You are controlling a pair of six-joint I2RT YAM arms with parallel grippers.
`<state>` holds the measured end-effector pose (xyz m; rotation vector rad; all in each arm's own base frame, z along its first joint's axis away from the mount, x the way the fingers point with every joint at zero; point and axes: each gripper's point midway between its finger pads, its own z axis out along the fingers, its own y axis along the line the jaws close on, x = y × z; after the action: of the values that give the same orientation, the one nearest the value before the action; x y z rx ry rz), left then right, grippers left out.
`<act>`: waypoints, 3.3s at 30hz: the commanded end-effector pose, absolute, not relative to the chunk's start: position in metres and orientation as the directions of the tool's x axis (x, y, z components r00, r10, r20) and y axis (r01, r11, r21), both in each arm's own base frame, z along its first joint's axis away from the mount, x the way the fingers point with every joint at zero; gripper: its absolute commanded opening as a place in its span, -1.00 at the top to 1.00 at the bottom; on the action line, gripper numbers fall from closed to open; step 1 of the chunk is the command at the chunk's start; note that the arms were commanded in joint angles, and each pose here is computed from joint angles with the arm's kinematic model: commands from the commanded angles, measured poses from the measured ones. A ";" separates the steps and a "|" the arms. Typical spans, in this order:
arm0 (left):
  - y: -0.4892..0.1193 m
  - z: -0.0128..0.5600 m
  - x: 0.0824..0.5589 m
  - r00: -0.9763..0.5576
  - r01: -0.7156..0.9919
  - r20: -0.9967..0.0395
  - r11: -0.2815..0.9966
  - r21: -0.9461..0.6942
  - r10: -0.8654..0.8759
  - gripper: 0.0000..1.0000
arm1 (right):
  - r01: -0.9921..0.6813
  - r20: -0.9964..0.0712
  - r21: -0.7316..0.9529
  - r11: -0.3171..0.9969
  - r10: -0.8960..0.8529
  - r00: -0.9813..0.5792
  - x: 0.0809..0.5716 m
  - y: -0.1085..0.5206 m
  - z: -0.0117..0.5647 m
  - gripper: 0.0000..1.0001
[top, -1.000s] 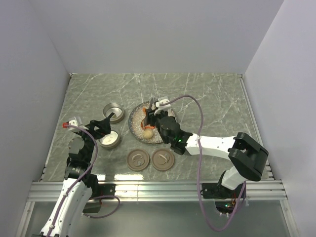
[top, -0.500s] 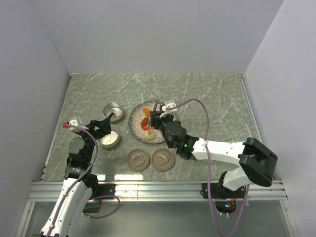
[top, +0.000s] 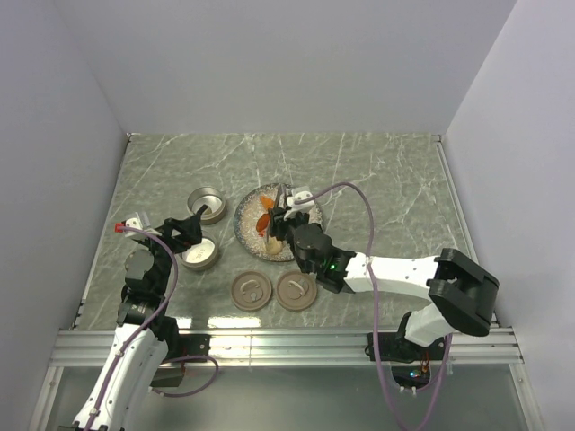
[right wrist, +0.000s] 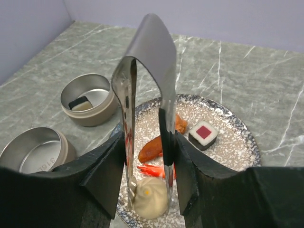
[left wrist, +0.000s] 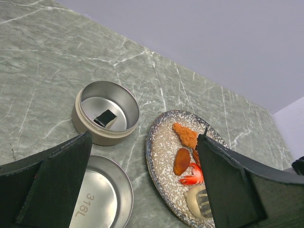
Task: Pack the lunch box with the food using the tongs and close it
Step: Pick up the food using the clamp, then place the food into the lunch box, then pick up the food using the clamp
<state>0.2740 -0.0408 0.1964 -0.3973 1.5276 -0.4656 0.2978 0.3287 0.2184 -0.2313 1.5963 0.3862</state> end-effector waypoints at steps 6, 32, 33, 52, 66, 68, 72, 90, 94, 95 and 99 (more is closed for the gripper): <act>-0.044 0.217 0.273 0.034 0.089 -0.840 0.839 -0.537 -0.541 -0.99 | -0.374 -0.991 0.128 0.918 0.100 -0.094 0.300 0.342 0.223 0.31; -0.015 0.219 0.262 0.095 -0.062 -0.815 0.813 -0.579 -0.572 -0.99 | -0.687 -0.962 0.192 0.701 0.274 0.012 0.272 0.437 0.334 0.59; -0.015 0.219 0.261 0.098 -0.064 -0.813 0.812 -0.580 -0.573 -0.99 | -0.692 -0.963 0.192 0.695 0.269 0.002 0.273 0.443 0.330 0.58; -0.009 0.219 0.249 0.119 -0.081 -0.808 0.805 -0.587 -0.577 -0.99 | -0.804 -0.949 0.240 0.544 0.308 -0.075 0.268 0.511 0.318 0.59; -0.011 0.221 0.249 0.120 -0.063 -0.810 0.810 -0.584 -0.574 -0.99 | -0.797 -0.953 0.226 0.561 0.296 -0.061 0.279 0.527 0.313 -0.08; -0.012 0.221 0.249 0.117 -0.062 -0.811 0.811 -0.582 -0.573 -0.99 | -0.794 -0.952 0.224 0.566 0.300 -0.055 0.280 0.525 0.313 -0.08; -0.012 0.221 0.250 0.117 -0.054 -0.813 0.814 -0.579 -0.570 -0.99 | -0.781 -0.946 0.230 0.581 0.323 -0.038 0.281 0.516 0.317 -0.08; -0.032 0.227 0.257 0.091 0.059 -0.822 0.827 -0.559 -0.562 -0.99 | -0.489 -0.967 0.176 0.854 0.244 0.078 0.313 0.380 0.302 -0.05; -0.041 0.229 0.260 0.081 0.106 -0.827 0.830 -0.548 -0.556 -0.99 | -0.394 -0.976 0.181 0.901 0.214 0.042 0.329 0.331 0.276 -0.06; -0.041 0.227 0.260 0.078 0.109 -0.827 0.830 -0.547 -0.556 -0.99 | -0.376 -0.977 0.181 0.909 0.209 0.035 0.332 0.322 0.270 -0.06; -0.043 0.229 0.261 0.087 0.125 -0.826 0.828 -0.546 -0.558 -0.99 | -0.312 -0.981 0.182 0.932 0.195 0.009 0.342 0.292 0.251 -0.07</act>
<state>0.2605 -0.0366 0.2127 -0.4357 1.4583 -0.4956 0.3388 0.3120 0.2398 -0.1866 1.5332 0.4010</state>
